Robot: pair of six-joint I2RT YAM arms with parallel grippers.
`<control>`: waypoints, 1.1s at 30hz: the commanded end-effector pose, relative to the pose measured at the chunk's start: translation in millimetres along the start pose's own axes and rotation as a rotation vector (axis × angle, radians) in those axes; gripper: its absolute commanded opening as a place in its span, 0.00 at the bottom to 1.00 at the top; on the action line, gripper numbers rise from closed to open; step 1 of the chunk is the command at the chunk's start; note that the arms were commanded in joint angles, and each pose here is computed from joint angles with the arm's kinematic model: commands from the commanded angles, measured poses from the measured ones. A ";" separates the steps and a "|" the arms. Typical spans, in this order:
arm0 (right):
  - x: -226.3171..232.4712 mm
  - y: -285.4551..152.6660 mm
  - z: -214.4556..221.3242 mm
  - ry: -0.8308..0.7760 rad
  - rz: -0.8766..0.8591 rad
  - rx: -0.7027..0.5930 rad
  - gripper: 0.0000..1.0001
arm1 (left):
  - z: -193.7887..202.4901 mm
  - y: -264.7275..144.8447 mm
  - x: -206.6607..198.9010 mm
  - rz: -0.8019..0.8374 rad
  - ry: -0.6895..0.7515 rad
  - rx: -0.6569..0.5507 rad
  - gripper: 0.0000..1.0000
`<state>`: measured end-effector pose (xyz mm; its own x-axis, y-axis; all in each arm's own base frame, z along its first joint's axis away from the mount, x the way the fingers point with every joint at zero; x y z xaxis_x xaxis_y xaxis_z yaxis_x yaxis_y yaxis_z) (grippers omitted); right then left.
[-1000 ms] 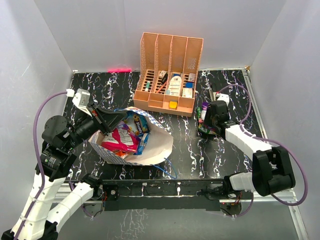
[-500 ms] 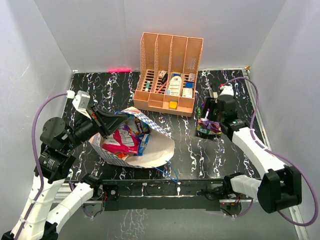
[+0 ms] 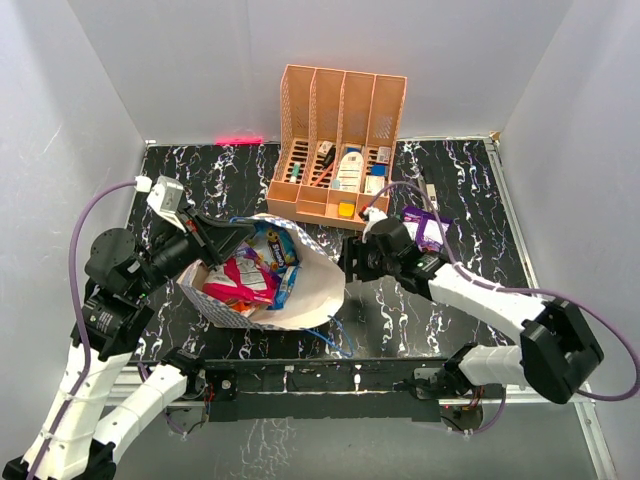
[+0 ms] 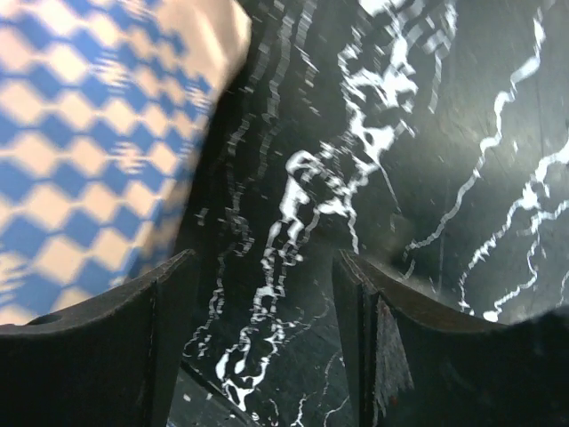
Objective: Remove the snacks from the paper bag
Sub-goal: Adjust the paper bag at the center of the board.
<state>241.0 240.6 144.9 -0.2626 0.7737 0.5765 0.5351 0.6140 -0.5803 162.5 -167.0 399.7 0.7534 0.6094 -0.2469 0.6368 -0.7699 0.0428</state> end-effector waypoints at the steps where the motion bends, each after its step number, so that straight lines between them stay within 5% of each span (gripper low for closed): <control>1: -13.4 17.0 -0.1 0.147 0.044 -0.059 0.63 | -35.0 -9.9 -14.3 0.027 0.069 -0.102 0.00; 5: -10.6 42.2 15.6 0.196 -0.021 0.008 0.61 | -41.7 -11.9 -17.5 0.037 0.087 -0.125 0.00; 15: 93.4 107.2 69.9 0.421 -0.368 0.188 0.56 | -42.9 -10.1 -23.1 0.095 0.160 -0.155 0.00; 26: 159.1 202.2 48.0 0.519 -0.519 0.036 0.55 | -7.4 -1.1 -11.1 0.098 0.158 -0.041 0.00; 33: 113.9 194.9 38.8 0.374 -0.360 -0.036 0.56 | 4.3 -15.4 -15.0 0.086 0.112 -0.026 0.00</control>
<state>266.1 482.3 55.6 -0.0510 0.3495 0.9355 0.4053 0.8634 -0.3005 163.1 -167.4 375.2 0.7766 0.6077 -0.1660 0.6144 -0.7889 -0.0139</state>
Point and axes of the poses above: each gripper's point midway between its finger pads, its own y axis out along the fingers, its own x axis along the line the jaws close on, z = x × y, the point moved 2 cm from there along -y, back along the fingers, and after that the axes turned 11 degrees about y, right-handed, at the moved point
